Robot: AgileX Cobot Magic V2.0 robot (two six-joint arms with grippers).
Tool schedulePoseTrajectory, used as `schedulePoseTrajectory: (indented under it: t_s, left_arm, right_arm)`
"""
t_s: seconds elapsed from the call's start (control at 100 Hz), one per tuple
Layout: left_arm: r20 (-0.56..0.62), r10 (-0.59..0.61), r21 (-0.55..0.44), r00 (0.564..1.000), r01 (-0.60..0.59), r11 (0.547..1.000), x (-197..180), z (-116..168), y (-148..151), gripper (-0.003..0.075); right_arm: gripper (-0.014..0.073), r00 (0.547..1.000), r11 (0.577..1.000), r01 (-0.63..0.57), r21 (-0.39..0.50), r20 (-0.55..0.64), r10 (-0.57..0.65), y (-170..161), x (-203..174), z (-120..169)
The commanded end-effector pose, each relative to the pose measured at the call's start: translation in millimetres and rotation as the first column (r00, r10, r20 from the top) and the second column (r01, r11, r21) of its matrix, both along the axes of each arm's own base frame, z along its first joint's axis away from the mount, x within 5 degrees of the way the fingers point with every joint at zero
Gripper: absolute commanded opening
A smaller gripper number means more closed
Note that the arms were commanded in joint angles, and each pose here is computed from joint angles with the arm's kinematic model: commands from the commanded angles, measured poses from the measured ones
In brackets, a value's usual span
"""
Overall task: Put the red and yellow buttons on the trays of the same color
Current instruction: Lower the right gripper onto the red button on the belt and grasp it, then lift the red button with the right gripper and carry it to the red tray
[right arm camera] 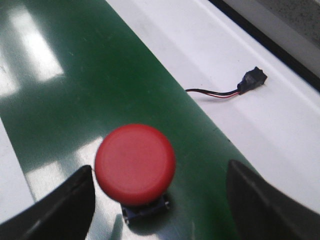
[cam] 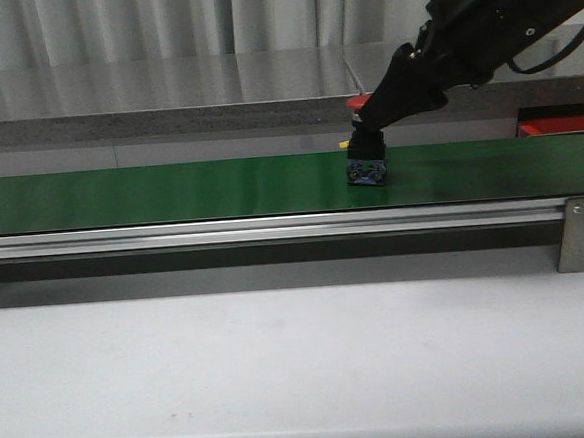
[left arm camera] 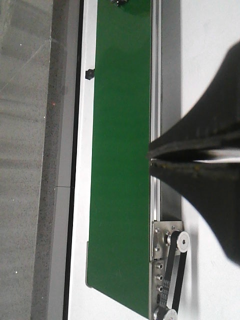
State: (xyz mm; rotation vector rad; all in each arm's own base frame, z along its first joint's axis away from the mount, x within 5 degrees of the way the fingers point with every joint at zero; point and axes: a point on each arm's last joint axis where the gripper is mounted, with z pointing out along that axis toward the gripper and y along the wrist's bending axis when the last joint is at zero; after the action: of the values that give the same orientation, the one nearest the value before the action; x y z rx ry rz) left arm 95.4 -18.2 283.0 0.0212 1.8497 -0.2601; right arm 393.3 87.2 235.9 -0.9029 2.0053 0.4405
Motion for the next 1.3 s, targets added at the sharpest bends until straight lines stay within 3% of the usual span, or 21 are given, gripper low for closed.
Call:
schedulePoseTrajectory:
  t_s: [0.0,0.14,0.2,0.37,0.44,0.67,0.88,1.07,1.29]
  left_arm:
    - [0.094,0.016,-0.029,0.995,-0.013,0.999,2,16,1,-0.0020]
    - [0.094,0.016,-0.029,0.995,-0.013,0.999,2,16,1,-0.0020]
    - [0.094,0.016,-0.029,0.995,-0.013,0.999,2,16,1,-0.0020]
    - [0.094,0.016,-0.029,0.995,-0.013,0.999,2,16,1,-0.0020]
    - [0.094,0.016,-0.029,0.995,-0.013,0.999,2,16,1,-0.0020]
    - [0.094,0.016,-0.029,0.995,-0.013,0.999,2,16,1,-0.0020]
    - [0.094,0.016,-0.029,0.995,-0.013,0.999,2,16,1,-0.0020]
    - [0.094,0.016,-0.029,0.995,-0.013,0.999,2,16,1,-0.0020]
    - [0.094,0.016,-0.029,0.995,-0.013,0.999,2,16,1,-0.0020]
  right_arm:
    - [0.0539,0.998,0.998,-0.013,0.058,0.069,0.009,5,2,28]
    - [0.0537,0.998,0.998,-0.019,0.058,0.069,0.015,9,7,25]
    - [0.0498,0.997,0.998,-0.010,0.054,0.072,0.006,8,8,25]
    - [0.0165,0.997,1.000,-0.018,0.015,0.077,0.017,6,8,23]
    - [0.0090,0.997,1.000,-0.024,0.001,0.079,0.024,6,8,23]
    - [0.0084,0.981,0.996,0.093,-0.016,0.174,-0.089,-10,15,46]
    - [0.0084,0.932,0.971,0.238,0.025,0.275,-0.236,-58,31,83]
    - [0.0084,0.838,0.899,0.434,0.062,0.339,-0.428,-126,39,102]
    - [0.0084,0.752,0.803,0.573,0.165,0.283,-0.595,-190,53,88]
